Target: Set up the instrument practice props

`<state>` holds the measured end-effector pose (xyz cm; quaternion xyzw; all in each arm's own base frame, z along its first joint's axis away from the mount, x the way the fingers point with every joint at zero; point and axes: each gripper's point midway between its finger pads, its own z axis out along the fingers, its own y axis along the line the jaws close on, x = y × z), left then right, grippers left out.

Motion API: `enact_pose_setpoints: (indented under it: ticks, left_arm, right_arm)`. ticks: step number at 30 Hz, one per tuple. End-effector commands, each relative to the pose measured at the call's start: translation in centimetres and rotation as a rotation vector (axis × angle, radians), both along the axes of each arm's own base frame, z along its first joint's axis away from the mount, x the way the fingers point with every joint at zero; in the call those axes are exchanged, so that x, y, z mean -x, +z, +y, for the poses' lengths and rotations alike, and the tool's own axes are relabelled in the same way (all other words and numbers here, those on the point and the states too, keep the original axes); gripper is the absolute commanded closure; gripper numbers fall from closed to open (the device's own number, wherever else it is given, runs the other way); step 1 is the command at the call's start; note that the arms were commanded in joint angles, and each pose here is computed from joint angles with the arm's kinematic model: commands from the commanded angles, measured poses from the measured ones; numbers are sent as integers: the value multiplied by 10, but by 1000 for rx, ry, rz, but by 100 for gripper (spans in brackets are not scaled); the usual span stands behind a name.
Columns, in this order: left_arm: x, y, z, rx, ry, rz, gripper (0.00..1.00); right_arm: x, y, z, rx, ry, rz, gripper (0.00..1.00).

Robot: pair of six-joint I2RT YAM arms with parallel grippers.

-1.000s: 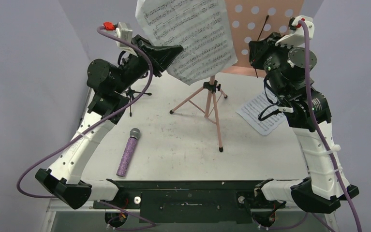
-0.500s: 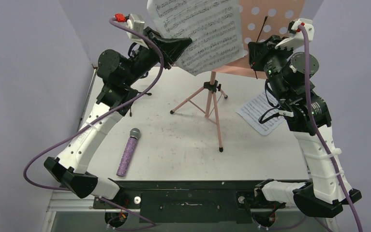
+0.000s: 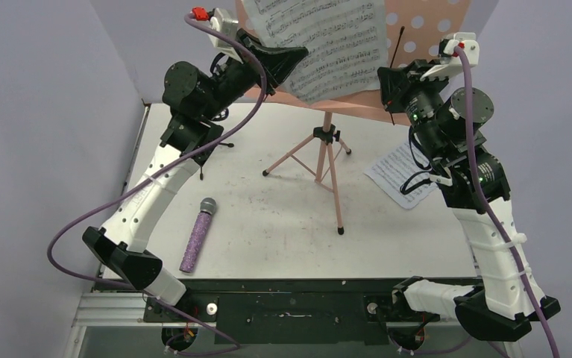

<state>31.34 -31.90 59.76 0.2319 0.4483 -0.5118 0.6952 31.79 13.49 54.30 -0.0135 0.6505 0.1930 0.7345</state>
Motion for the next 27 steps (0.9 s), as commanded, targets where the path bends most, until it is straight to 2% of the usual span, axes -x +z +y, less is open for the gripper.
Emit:
enact_pose_setpoints:
  ticks: [1,12,27]
  left_arm:
    - [9,22,-2,2,-16,-78,100]
    - [7,25,-25,-36,-77,-127,100]
    - [12,20,-65,-69,-183,-168,100]
  right_arm:
    - [15,25,0,-1,44,-104,95]
    - [23,25,14,33,132,-152,95]
    - [24,21,19,80,164,-165,95]
